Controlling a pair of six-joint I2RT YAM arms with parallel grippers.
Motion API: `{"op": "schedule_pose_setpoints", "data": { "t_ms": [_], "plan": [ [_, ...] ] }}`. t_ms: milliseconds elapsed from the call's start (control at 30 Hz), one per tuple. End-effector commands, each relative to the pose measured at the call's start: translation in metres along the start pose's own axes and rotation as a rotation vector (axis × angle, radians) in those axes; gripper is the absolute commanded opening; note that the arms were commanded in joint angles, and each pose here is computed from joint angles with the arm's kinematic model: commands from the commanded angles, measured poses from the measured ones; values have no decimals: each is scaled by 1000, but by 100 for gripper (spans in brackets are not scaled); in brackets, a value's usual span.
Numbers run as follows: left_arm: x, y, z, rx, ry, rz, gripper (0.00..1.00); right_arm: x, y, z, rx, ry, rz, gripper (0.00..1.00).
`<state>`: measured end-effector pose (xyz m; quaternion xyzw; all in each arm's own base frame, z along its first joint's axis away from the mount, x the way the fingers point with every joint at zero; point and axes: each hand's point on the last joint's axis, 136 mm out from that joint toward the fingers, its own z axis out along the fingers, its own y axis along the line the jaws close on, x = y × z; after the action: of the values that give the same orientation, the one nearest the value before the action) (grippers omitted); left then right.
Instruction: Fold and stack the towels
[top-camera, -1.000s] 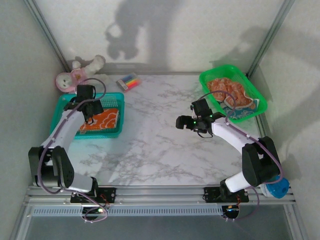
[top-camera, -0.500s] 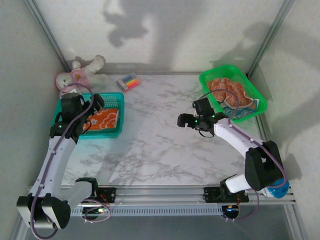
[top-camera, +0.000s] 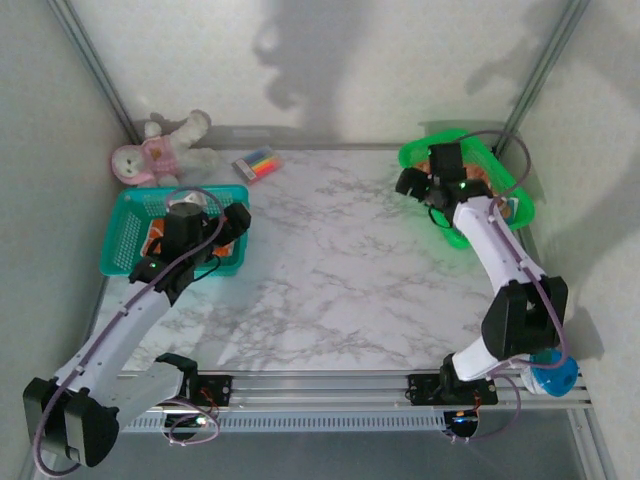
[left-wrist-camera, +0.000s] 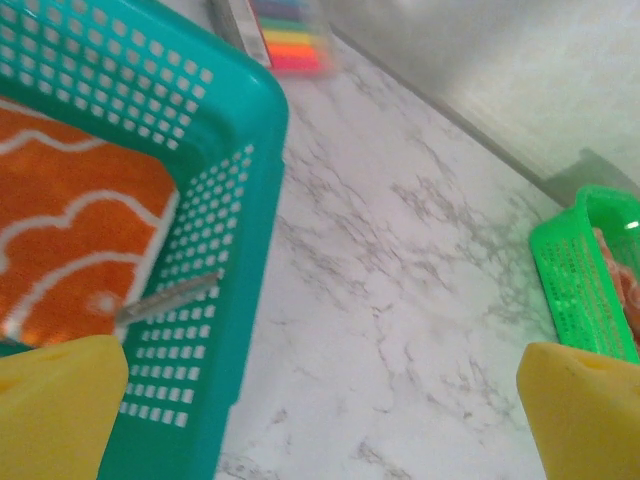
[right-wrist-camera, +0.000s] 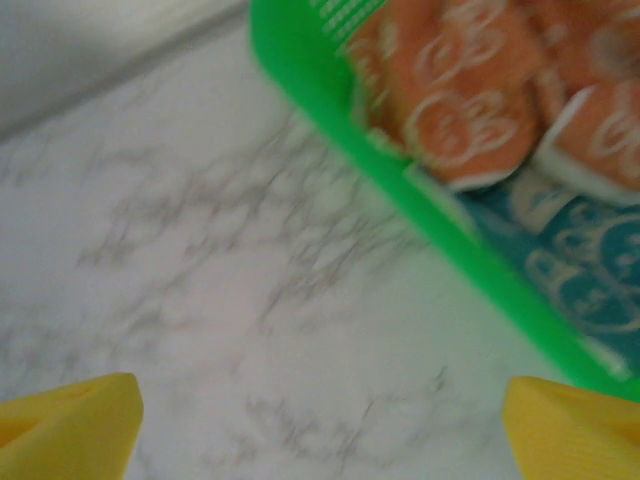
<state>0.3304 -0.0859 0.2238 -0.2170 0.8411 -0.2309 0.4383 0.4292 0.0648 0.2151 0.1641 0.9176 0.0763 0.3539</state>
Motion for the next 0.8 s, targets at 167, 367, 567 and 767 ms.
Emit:
{"op": "schedule_pose_setpoints", "data": {
  "t_ms": [167,367,567,767],
  "plan": [
    [13,-49,6,46,45,109,100,-53,-61,58,166,21,120,60],
    [22,-68,9,77,75,126,100,-66,-85,116,240,84,199,59],
    [25,-71,5,50,79,138,100,-67,-104,161,282,125,237,58],
    [23,-66,-1,26,67,126,99,-53,-108,191,257,203,242,46]
  ]
}}
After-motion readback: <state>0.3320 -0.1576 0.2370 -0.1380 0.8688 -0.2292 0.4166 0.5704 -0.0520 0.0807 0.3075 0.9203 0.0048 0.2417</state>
